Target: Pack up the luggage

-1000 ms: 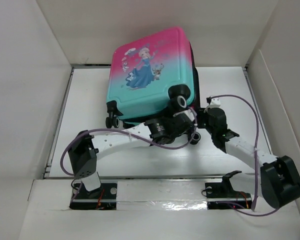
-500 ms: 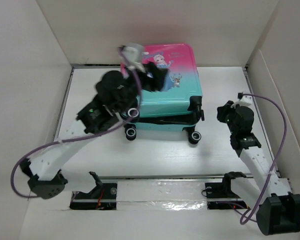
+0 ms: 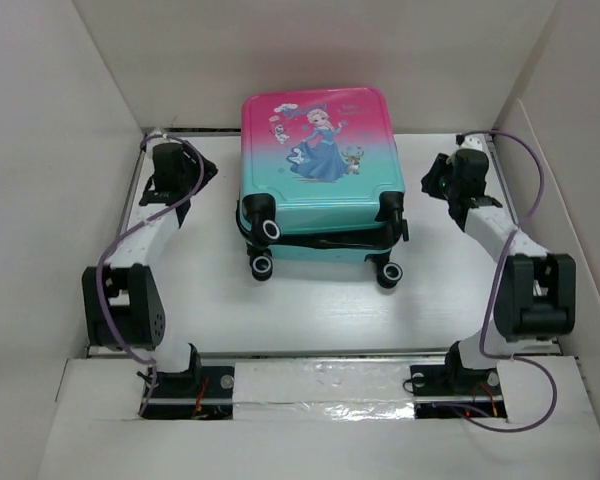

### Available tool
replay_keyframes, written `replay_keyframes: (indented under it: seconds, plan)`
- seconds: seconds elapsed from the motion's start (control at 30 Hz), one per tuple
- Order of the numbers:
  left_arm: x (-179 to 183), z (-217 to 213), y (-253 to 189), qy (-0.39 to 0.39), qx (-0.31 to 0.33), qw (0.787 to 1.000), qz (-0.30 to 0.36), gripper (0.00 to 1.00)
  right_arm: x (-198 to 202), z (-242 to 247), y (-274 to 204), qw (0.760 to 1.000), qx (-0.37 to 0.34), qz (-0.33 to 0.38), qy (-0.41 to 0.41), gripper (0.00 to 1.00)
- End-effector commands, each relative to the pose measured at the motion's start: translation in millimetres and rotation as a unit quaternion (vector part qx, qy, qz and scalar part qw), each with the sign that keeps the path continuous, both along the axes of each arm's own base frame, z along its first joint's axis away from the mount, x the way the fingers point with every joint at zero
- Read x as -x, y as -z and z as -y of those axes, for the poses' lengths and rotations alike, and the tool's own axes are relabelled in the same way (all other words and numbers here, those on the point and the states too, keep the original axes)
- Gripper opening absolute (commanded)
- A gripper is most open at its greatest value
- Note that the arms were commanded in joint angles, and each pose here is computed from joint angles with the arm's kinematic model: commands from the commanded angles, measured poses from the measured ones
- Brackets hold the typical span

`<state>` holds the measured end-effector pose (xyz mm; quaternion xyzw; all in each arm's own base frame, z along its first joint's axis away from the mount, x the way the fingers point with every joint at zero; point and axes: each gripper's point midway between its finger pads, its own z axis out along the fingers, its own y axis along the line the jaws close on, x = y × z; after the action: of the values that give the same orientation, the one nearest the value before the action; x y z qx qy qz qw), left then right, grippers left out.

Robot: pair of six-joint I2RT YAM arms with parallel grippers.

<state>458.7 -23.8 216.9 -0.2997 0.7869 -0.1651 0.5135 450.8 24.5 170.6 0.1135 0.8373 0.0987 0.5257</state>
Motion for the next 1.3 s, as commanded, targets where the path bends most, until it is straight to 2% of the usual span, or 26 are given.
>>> replay_keyframes:
  seconds: [0.0,0.2,0.27,0.3,0.33,0.4,0.43,0.53,0.6,0.7,0.73,0.77,0.8,0.83,0.87,0.93,0.97,1.0,1.03,1.07,1.1,1.13,1.17,1.23,1.27]
  plan:
    - [-11,20,13,0.029,0.049,0.998,-0.001,0.55,-34,4,1,1.000,0.002,-0.010,-0.009,0.36]
    - [-11,31,64,0.023,0.073,0.997,-0.031,0.55,-72,-30,48,0.997,-0.003,-0.060,-0.056,0.42]
    - [-4,50,77,0.038,0.074,0.996,-0.038,0.55,-73,-66,66,0.990,-0.007,-0.094,-0.105,0.45]
    - [0,57,81,0.041,0.073,0.996,-0.039,0.55,-76,-79,89,0.985,-0.002,-0.120,-0.126,0.45]
    - [2,66,81,0.049,0.073,0.996,-0.027,0.55,-88,-110,74,0.982,0.000,-0.102,-0.160,0.46]
    - [24,85,100,0.051,0.063,0.996,-0.041,0.55,-86,-148,81,0.968,0.006,-0.120,-0.222,0.46]
    - [29,93,101,0.056,0.066,0.996,-0.027,0.55,-100,-169,75,0.963,0.010,-0.110,-0.246,0.45]
    - [85,110,133,0.074,0.056,0.995,-0.041,0.54,-88,-252,61,0.936,0.039,-0.103,-0.334,0.45]
    - [115,129,145,0.103,0.039,0.993,-0.047,0.54,-87,-281,47,0.925,0.056,-0.083,-0.366,0.50]
    - [166,148,161,0.137,0.020,0.989,-0.049,0.54,-87,-326,19,0.909,0.042,-0.057,-0.410,0.61]
    - [198,174,168,0.179,0.014,0.982,-0.065,0.54,-89,-330,11,0.908,0.035,-0.050,-0.415,0.68]
    - [214,180,166,0.187,0.012,0.980,-0.059,0.54,-87,-339,13,0.905,0.028,-0.052,-0.421,0.71]
    - [222,181,164,0.181,0.003,0.982,-0.050,0.56,-91,-341,-2,0.910,0.017,-0.038,-0.414,0.76]
    - [243,190,168,0.207,-0.013,0.976,-0.063,0.57,-96,-336,-6,0.914,0.013,-0.033,-0.403,0.85]
    - [244,193,152,0.199,0.003,0.979,-0.047,0.59,-101,-337,-16,0.919,0.009,-0.014,-0.395,0.89]
    - [244,188,138,0.198,-0.013,0.979,-0.039,0.67,-112,-305,-33,0.934,-0.013,-0.007,-0.356,0.98]
    - [237,192,104,0.202,-0.008,0.979,-0.004,0.71,-113,-296,-54,0.936,-0.035,0.013,-0.350,0.99]
    - [237,192,89,0.207,-0.008,0.978,0.008,0.72,-116,-286,-74,0.937,-0.049,0.031,-0.345,1.00]
    - [238,186,79,0.207,-0.021,0.978,0.011,0.72,-117,-275,-80,0.937,-0.059,0.034,-0.343,1.00]
    - [239,187,41,0.210,0.005,0.976,0.050,0.72,-126,-250,-95,0.940,-0.068,0.048,-0.330,1.00]
    - [240,181,24,0.208,0.008,0.975,0.070,0.71,-123,-241,-110,0.937,-0.077,0.059,-0.336,1.00]
    - [240,168,13,0.190,0.001,0.978,0.082,0.70,-118,-229,-141,0.936,-0.078,0.084,-0.333,1.00]
    - [244,157,-20,0.182,0.032,0.975,0.123,0.69,-121,-208,-158,0.939,-0.075,0.100,-0.321,1.00]
    - [247,146,-53,0.179,0.041,0.968,0.172,0.65,-114,-187,-186,0.938,-0.067,0.124,-0.316,1.00]
    - [249,139,-84,0.169,0.066,0.961,0.209,0.65,-102,-177,-213,0.937,-0.061,0.145,-0.312,1.00]
